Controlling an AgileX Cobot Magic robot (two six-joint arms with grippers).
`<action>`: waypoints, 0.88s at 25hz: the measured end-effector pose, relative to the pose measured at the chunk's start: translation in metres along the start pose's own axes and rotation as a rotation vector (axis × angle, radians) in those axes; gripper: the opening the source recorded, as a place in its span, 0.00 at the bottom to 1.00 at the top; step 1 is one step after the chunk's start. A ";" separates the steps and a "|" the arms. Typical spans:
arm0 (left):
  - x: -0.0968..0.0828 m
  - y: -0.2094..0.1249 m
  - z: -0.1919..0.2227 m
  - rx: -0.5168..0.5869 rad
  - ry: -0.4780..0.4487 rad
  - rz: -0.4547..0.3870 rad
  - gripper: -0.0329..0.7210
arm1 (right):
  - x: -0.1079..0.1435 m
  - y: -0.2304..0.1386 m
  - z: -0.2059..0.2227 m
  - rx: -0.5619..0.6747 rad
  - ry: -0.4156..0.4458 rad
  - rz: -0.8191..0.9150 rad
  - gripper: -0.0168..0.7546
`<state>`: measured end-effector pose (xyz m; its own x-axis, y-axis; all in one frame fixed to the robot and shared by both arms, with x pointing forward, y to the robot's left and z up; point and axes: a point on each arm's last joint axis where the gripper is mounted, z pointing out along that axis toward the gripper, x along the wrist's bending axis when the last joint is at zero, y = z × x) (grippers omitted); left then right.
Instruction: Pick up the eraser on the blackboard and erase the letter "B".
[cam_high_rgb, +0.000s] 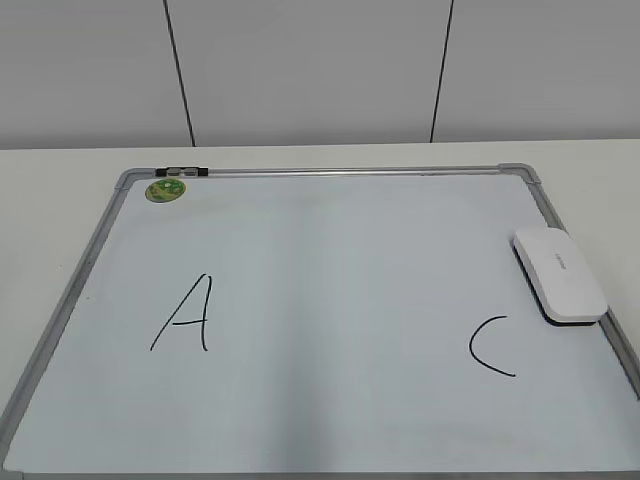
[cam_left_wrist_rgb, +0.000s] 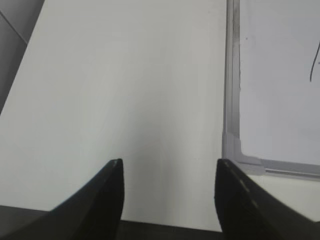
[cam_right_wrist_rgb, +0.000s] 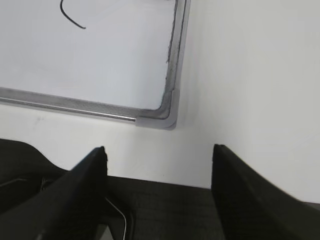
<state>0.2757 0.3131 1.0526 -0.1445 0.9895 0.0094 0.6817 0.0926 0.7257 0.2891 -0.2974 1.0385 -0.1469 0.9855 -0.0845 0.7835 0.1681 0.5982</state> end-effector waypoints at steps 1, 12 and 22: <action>0.001 -0.003 -0.004 -0.032 -0.004 -0.005 0.62 | 0.000 -0.002 -0.002 -0.018 -0.004 0.006 0.65; 0.008 -0.027 -0.033 -0.251 -0.004 -0.061 0.62 | -0.003 -0.029 -0.031 -0.245 -0.089 0.106 0.65; 0.009 -0.028 -0.033 -0.256 -0.004 -0.062 0.62 | -0.001 -0.045 -0.042 -0.370 -0.107 0.120 0.65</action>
<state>0.2318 0.3154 1.0557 -0.1771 0.9832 -0.0434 0.4679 0.1229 0.8752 0.2285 -0.3068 1.0451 0.0120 0.9977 -0.0674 0.5178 0.0514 0.8540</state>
